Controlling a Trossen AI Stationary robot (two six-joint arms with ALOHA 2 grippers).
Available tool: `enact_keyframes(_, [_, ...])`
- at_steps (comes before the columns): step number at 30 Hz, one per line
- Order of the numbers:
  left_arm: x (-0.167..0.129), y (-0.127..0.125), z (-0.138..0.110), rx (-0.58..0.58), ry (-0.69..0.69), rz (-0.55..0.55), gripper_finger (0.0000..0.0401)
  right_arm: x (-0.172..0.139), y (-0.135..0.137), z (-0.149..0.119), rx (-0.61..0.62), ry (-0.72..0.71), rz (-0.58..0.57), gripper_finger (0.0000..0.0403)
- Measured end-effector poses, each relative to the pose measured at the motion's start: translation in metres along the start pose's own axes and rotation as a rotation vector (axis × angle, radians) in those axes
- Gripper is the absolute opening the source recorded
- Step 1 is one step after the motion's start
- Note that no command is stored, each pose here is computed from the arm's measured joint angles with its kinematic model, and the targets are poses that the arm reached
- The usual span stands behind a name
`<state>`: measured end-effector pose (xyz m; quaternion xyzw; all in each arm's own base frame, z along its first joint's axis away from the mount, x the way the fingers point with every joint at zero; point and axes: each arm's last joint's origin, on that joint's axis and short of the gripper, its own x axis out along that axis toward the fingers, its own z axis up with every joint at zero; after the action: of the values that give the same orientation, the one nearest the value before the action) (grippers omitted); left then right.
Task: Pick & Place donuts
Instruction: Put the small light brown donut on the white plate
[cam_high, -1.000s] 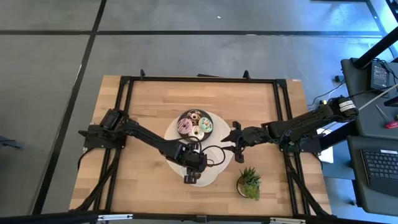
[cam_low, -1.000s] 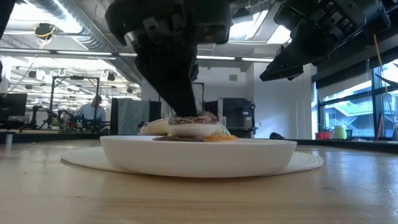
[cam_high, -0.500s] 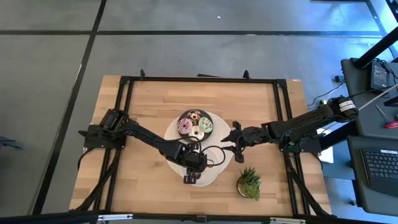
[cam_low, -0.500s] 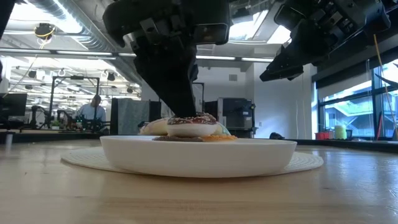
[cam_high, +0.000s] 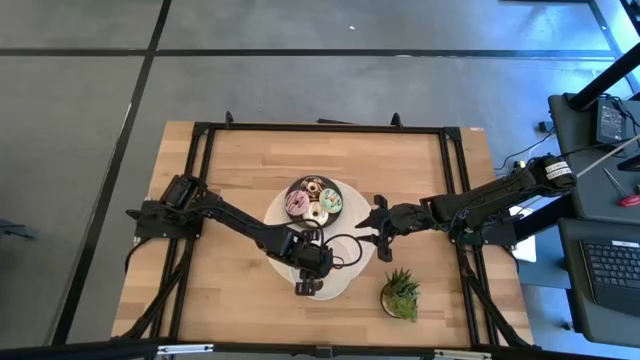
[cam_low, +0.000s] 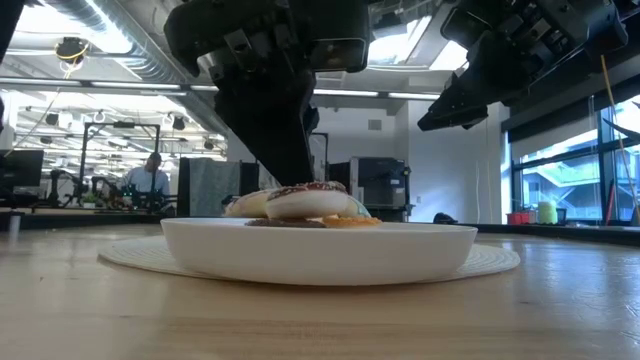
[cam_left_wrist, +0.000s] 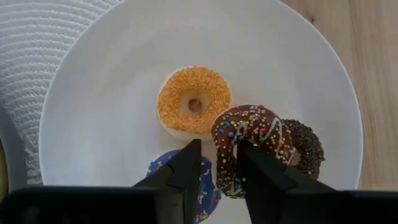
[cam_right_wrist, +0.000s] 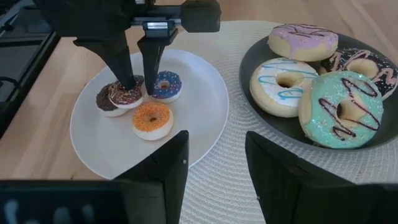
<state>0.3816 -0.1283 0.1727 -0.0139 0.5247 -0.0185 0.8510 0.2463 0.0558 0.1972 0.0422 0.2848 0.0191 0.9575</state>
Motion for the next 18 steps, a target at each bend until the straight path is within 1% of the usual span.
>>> enact_keyframes(6, [-0.0041,0.0012,0.0003,-0.001,0.001,0.003,0.0117,0.0000,0.0000,0.0000,0.000,0.000,0.000,0.0161])
enact_keyframes(12, [-0.0060,0.0039,0.0016,-0.008,-0.003,0.002,0.0123,0.0000,0.0000,0.0000,0.000,0.000,0.000,0.0161])
enact_keyframes(15, [-0.0059,0.0050,0.0012,-0.012,0.015,-0.032,0.0122,0.0000,0.0000,0.0000,0.000,0.000,0.000,0.0161])
enact_keyframes(18, [-0.0056,0.0073,0.0012,-0.044,0.039,-0.084,0.0119,0.0000,0.0000,0.0000,0.000,0.000,0.000,0.0161])
